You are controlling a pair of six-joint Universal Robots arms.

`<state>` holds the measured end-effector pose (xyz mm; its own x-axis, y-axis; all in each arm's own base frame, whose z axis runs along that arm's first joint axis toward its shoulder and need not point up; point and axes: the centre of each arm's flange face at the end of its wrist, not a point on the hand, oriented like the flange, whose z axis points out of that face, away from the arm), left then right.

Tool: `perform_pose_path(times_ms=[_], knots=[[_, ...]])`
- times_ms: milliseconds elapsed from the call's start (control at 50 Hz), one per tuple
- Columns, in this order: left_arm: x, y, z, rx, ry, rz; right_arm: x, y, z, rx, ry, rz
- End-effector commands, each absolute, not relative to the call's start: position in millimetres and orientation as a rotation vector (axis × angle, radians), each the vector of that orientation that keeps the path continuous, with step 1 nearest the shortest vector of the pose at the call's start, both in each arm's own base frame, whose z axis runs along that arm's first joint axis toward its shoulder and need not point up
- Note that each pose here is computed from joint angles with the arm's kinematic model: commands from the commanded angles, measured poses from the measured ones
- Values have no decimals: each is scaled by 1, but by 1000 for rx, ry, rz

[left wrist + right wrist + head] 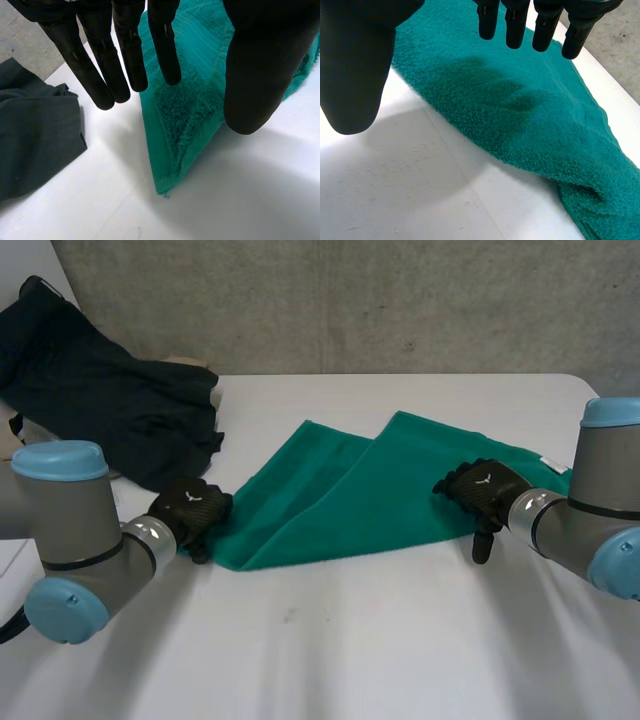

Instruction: Fold the laundry.

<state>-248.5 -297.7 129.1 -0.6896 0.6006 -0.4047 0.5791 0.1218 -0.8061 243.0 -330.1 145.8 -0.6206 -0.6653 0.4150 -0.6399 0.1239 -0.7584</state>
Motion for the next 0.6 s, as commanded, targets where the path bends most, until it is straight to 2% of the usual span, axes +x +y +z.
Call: perform_pose_path(times_ms=[20, 160, 300, 400, 480, 600], knots=[[-258, -299, 123, -1264, -2320, 1657, 245, -327, 147, -1365, 2328, -1554], [-263, -307, 121, -1337, -2327, 1687, 244, -328, 156, -1342, 2325, -1585], [-263, -303, 163, -1278, -2287, 1850, 245, -325, 174, -1307, 2299, -1633], [-268, -279, 214, -1181, -2156, 1978, 263, -331, 196, -1335, 2170, -1755], [-270, -252, 239, -1170, -2086, 1998, 281, -345, 209, -1352, 2053, -1822], [-263, -210, 278, -1178, -1971, 2049, 332, -338, 200, -1460, 1752, -1691]])
